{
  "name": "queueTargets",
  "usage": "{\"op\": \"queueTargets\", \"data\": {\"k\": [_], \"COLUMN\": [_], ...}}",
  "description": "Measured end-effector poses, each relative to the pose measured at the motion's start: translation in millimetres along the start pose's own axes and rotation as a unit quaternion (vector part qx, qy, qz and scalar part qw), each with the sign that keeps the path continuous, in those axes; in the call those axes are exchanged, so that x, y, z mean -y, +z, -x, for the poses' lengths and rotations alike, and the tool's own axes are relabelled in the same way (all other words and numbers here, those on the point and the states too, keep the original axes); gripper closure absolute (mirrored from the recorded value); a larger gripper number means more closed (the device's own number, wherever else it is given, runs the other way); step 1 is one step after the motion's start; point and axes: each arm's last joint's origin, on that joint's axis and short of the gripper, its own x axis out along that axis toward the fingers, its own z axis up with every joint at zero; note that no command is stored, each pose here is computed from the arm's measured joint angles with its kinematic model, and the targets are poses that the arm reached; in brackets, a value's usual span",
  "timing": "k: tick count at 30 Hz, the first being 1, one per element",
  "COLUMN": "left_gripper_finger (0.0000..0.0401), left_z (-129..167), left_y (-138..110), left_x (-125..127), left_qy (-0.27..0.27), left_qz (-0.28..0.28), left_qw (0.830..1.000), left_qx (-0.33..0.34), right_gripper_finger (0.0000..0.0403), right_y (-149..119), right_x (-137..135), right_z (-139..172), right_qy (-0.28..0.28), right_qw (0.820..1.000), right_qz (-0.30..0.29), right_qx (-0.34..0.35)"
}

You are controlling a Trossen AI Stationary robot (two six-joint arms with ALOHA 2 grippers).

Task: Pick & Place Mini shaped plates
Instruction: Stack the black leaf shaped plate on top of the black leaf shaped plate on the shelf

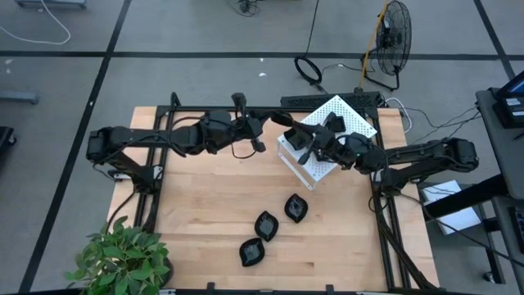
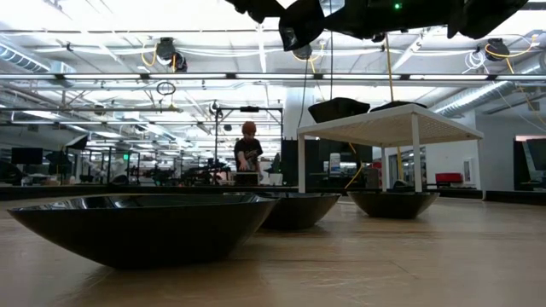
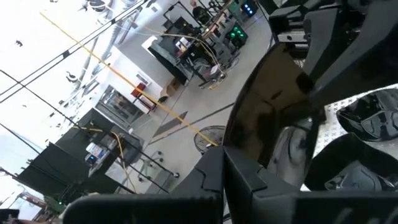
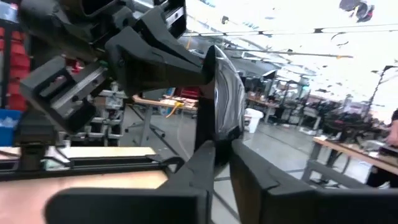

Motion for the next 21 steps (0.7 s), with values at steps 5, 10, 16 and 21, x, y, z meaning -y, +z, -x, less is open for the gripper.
{"op": "queueTargets", "data": {"k": [5, 10, 16, 21], "left_gripper_finger": [0.0399, 0.0368, 0.0253, 0.0169], "left_z": [3, 12, 24, 37], "left_y": [6, 22, 40, 52], "left_x": [4, 14, 26, 30], "left_qy": [-0.050, -0.068, -0.083, -0.041], "left_qz": [0.003, 0.031, 0.071, 0.063], "left_qw": [0.997, 0.992, 0.992, 0.996], "left_qx": [0.052, 0.098, 0.069, 0.040], "right_gripper_finger": [0.0397, 0.0400, 0.0403, 0.0403], "right_y": [1, 1, 1, 2], "right_x": [1, 1, -1, 0], "right_z": [0, 0, 0, 0], "right_qy": [-0.013, -0.003, 0.009, 0.003], "right_qw": [1.000, 1.000, 1.000, 1.000], "right_qz": [0.012, 0.017, 0.023, 0.024], "right_qx": [0.001, 0.003, 0.009, 0.009]}}
